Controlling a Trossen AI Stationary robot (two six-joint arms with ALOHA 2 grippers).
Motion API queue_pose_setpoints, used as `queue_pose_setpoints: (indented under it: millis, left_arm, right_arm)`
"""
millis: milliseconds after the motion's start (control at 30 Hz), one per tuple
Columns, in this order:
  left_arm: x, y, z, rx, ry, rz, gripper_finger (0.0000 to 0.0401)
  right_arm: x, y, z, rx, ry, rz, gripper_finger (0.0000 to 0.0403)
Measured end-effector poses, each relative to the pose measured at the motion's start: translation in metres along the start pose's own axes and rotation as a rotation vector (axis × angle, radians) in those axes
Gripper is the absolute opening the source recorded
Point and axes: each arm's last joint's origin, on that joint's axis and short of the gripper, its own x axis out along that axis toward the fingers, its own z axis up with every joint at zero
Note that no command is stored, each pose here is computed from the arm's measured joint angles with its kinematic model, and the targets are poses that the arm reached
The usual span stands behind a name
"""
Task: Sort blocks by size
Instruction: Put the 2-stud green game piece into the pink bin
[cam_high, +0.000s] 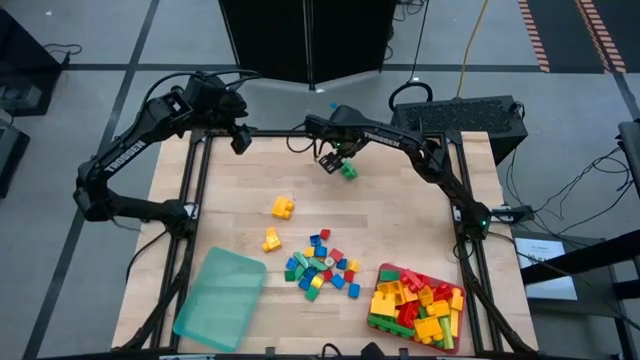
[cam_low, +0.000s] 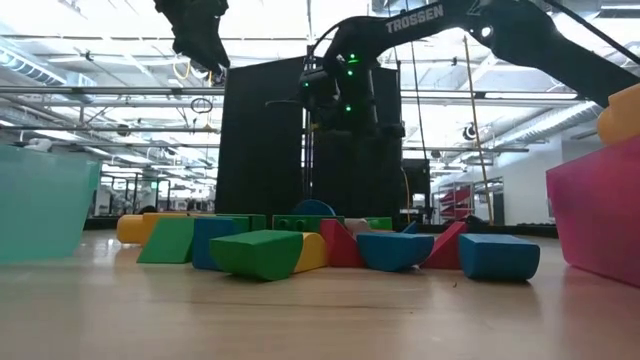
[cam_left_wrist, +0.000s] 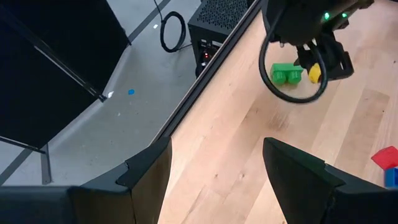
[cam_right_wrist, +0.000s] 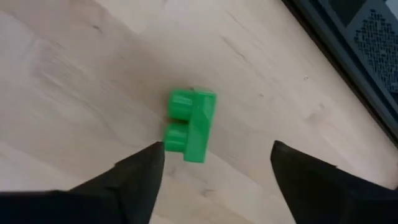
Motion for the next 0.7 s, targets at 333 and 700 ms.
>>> queue_pose_setpoints:
  millis: [333,700]
  left_arm:
    - [0.0,0.0,0.0,0.0,0.0,0.0,0.0255]
    - [0.0,0.0,0.002,0.0,-0.021,0.005,0.0255]
  right_arm:
    - [0.038,0.01,-0.003,-0.032,0.059,0.073,0.029]
    - [0.094,0.008,-0.009,-0.044,0.119,0.164,0.027]
